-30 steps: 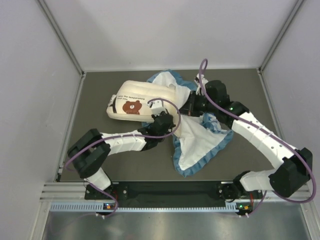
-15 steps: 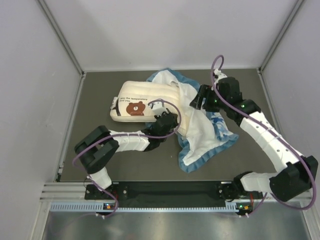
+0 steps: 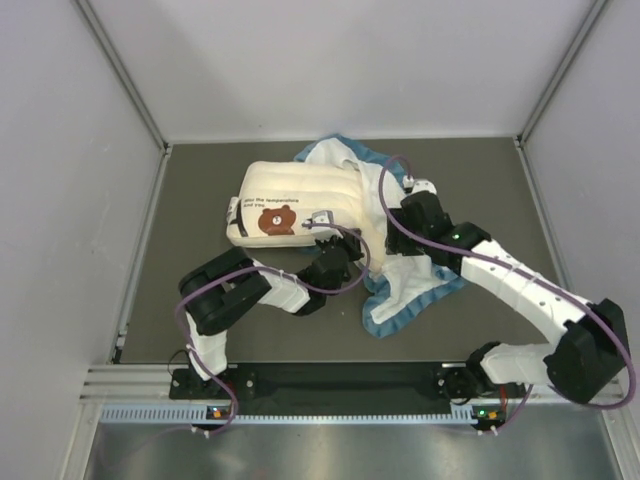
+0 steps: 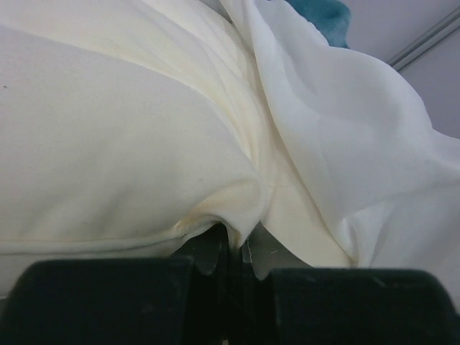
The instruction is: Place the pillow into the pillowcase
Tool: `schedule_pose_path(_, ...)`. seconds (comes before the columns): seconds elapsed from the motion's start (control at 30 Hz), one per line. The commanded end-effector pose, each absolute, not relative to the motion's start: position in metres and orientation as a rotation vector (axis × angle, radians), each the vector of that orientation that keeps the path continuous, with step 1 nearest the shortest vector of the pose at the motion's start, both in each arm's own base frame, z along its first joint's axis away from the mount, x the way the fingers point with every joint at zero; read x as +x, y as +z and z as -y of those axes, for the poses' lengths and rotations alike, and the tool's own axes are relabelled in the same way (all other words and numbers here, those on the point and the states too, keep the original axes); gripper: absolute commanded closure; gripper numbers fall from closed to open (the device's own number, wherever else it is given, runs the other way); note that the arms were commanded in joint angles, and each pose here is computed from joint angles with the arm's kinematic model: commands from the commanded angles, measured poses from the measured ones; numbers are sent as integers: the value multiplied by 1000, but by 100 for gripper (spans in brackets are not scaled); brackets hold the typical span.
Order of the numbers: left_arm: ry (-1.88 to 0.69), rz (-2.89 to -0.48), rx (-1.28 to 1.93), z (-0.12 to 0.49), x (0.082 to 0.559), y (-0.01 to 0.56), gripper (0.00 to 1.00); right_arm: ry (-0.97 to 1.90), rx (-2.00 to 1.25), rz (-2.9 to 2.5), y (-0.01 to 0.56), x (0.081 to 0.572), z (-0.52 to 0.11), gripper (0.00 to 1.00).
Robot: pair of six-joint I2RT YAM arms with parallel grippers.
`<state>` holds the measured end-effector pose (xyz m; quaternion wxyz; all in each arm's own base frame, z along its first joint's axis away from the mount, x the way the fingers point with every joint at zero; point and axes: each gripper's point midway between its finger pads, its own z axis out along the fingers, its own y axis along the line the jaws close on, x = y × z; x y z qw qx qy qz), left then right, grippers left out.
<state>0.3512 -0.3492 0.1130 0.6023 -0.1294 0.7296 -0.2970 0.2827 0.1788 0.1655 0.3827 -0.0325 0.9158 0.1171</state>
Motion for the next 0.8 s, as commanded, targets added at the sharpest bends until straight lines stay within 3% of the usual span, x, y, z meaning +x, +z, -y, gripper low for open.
schedule_pose_path(0.0,-822,-1546,-277,363,344,156,100,174,-56,-2300,157,307,-174,42)
schedule_pose_path(0.07,-819,-1541,-280,360,343,158,100,185,-68,-2306,151,312,-180,44)
schedule_pose_path(0.17,-824,-1527,-282,360,343,164,100,213,-94,-2350,135,311,-191,77)
schedule_pose_path(0.2,-828,-1524,-283,361,343,165,100,212,-99,-2366,131,308,-191,97)
schedule_pose_path(0.23,-829,-1519,-281,362,344,168,100,225,-102,-2369,131,303,-192,100)
schedule_pose_path(0.57,-797,-1464,-272,390,369,196,100,671,-184,-2350,162,221,-231,100)
schedule_pose_path(0.77,-808,-1446,-272,411,366,204,100,732,-208,-2271,208,228,-241,100)
